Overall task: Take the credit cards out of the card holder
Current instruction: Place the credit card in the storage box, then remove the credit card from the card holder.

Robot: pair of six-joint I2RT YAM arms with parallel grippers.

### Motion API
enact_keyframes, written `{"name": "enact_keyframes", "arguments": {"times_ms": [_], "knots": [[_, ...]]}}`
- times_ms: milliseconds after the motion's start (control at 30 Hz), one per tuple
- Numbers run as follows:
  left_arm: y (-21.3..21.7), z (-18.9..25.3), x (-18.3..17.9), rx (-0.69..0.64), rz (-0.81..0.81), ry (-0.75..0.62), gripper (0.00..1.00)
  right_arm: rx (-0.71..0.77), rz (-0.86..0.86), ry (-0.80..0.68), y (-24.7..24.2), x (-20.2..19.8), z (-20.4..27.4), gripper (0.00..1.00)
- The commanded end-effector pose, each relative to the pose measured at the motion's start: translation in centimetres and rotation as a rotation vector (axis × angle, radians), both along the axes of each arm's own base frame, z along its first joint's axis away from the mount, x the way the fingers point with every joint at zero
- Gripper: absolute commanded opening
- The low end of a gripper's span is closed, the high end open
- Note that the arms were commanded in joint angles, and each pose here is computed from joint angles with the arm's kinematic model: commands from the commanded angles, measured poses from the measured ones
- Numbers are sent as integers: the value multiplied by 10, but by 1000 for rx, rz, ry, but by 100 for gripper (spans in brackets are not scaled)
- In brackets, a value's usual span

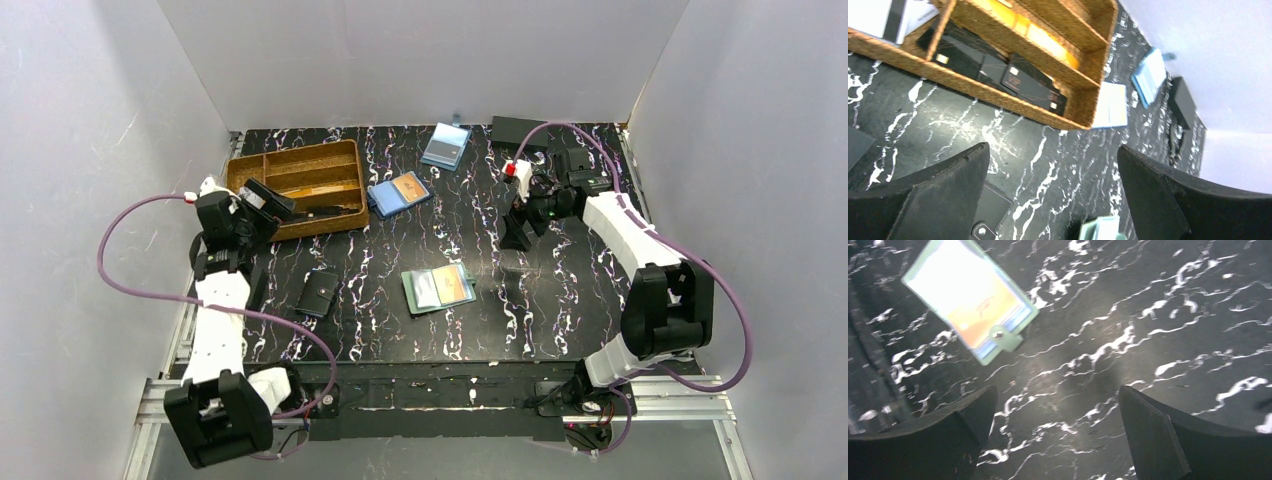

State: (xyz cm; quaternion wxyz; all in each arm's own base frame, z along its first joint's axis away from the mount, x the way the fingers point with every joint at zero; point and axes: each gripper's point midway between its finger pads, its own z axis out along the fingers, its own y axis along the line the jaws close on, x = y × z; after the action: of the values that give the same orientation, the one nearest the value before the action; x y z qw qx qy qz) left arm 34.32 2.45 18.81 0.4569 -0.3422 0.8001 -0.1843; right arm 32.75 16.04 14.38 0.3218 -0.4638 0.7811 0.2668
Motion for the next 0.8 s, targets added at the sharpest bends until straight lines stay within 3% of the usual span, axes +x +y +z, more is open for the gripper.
{"name": "enact_keyframes", "arguments": {"times_ms": [0,133,300,467,633,767], "knots": [[-30,23,-18,-76,-147,-59,98,90,80,97,12,-40,27,100],[-65,46,-30,-151,-304,-63,98,94,19,153,12,-41,26,100],[-113,44,-60,-172,-520,68,98,30,56,259,5,-51,15,100],[-170,31,-98,10,-756,206,98,14,150,328,3,-64,6,100],[-192,26,-115,4,-809,193,98,85,147,274,14,-59,9,100],[-218,10,-120,-108,-843,136,97,141,101,243,20,-57,6,100]]}}
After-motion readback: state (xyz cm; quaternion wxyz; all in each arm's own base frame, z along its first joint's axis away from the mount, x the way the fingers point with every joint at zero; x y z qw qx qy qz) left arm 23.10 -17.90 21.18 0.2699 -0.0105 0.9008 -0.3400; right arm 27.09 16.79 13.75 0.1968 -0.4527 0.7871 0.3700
